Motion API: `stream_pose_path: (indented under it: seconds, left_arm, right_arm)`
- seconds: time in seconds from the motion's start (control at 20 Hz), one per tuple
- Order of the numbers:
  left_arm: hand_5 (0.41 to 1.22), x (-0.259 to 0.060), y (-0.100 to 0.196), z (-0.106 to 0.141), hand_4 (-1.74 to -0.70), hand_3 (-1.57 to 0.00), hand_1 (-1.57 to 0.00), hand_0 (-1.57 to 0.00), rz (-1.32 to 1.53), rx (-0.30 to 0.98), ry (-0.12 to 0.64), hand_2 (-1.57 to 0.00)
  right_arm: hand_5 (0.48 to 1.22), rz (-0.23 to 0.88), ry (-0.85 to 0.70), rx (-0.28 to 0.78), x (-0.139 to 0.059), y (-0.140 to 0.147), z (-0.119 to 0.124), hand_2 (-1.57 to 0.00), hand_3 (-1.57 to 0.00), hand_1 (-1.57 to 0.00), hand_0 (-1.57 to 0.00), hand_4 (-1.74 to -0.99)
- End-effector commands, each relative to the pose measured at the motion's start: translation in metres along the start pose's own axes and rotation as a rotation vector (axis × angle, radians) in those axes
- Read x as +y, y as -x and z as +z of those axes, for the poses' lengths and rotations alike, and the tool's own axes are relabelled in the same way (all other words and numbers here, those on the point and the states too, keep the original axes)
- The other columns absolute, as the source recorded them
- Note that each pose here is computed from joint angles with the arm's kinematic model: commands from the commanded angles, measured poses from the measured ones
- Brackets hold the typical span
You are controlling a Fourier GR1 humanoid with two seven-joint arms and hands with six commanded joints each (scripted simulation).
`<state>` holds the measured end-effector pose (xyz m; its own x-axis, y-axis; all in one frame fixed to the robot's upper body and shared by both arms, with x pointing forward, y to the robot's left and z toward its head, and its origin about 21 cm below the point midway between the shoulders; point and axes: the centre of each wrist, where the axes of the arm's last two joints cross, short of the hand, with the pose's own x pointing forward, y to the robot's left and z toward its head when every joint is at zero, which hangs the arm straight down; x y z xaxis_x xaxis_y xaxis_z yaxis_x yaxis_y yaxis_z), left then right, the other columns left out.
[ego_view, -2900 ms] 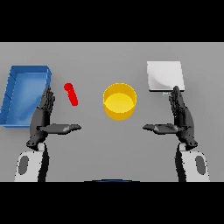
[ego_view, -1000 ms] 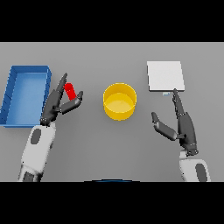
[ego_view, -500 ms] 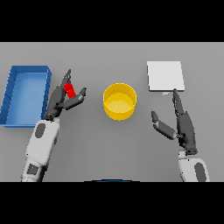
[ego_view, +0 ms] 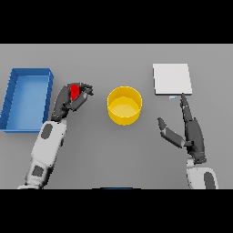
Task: Pick up the red beaker and tilt it to pour out 1 green nut into yellow bowl. Pick up the yellow bowl and place it on the metallic measuring scale.
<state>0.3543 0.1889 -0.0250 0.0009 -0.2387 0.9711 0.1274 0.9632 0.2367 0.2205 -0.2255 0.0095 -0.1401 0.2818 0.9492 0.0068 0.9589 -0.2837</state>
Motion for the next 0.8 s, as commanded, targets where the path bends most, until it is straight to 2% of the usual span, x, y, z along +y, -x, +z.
stream_pose_path:
  seconds: [0.0, 0.05, 0.2, 0.45, 0.55, 0.65, 0.75]
  left_arm:
    - [1.148, -0.004, -0.003, -0.001, -1.52, -1.27, -1.34, -1.33, 0.008, 0.020, 0.005, -1.35]
    - [1.162, -0.005, -0.002, 0.001, -1.51, -1.33, -1.39, -1.38, 0.009, 0.022, 0.001, -1.40]
    - [1.140, -0.002, -0.008, -0.002, -1.62, -1.45, -1.48, -1.47, 0.043, -0.004, -0.040, -1.48]
    - [1.114, 0.001, -0.031, -0.005, -1.70, -1.53, -1.54, -1.54, 0.065, -0.083, -0.089, -1.54]
    - [1.114, 0.003, -0.044, -0.003, -1.72, -1.54, -1.55, -1.55, 0.020, -0.130, -0.059, -1.55]
    - [1.117, 0.005, -0.060, -0.006, -1.72, -1.55, -1.56, -1.56, -0.081, -0.135, -0.016, -1.56]
    - [1.124, 0.006, -0.068, -0.007, -1.73, -1.56, -1.56, -1.56, -0.226, -0.115, 0.040, -1.56]
  right_arm:
    - [0.646, -0.003, 0.000, 0.013, 0.002, -0.001, -0.001, 0.00, 0.00, 0.00, 0.00, -1.259]
    - [0.645, -0.001, 0.004, 0.020, 0.002, 0.001, -0.001, 0.00, 0.00, 0.00, 0.00, -1.257]
    - [0.643, -0.014, -0.001, 0.020, 0.001, 0.001, 0.000, 0.00, 0.00, 0.00, 0.00, -1.260]
    - [0.649, 0.016, 0.002, 0.009, 0.000, 0.003, -0.003, 0.00, 0.00, 0.00, 0.00, -1.259]
    - [0.654, 0.016, 0.001, 0.003, -0.003, 0.004, -0.004, 0.00, 0.00, 0.00, 0.00, -1.263]
    - [0.661, 0.016, -0.010, -0.005, 0.000, 0.004, -0.004, 0.00, 0.00, 0.00, 0.00, -1.261]
    - [0.666, 0.028, -0.006, -0.009, -0.004, 0.004, -0.002, 0.00, 0.00, 0.00, 0.00, -1.253]
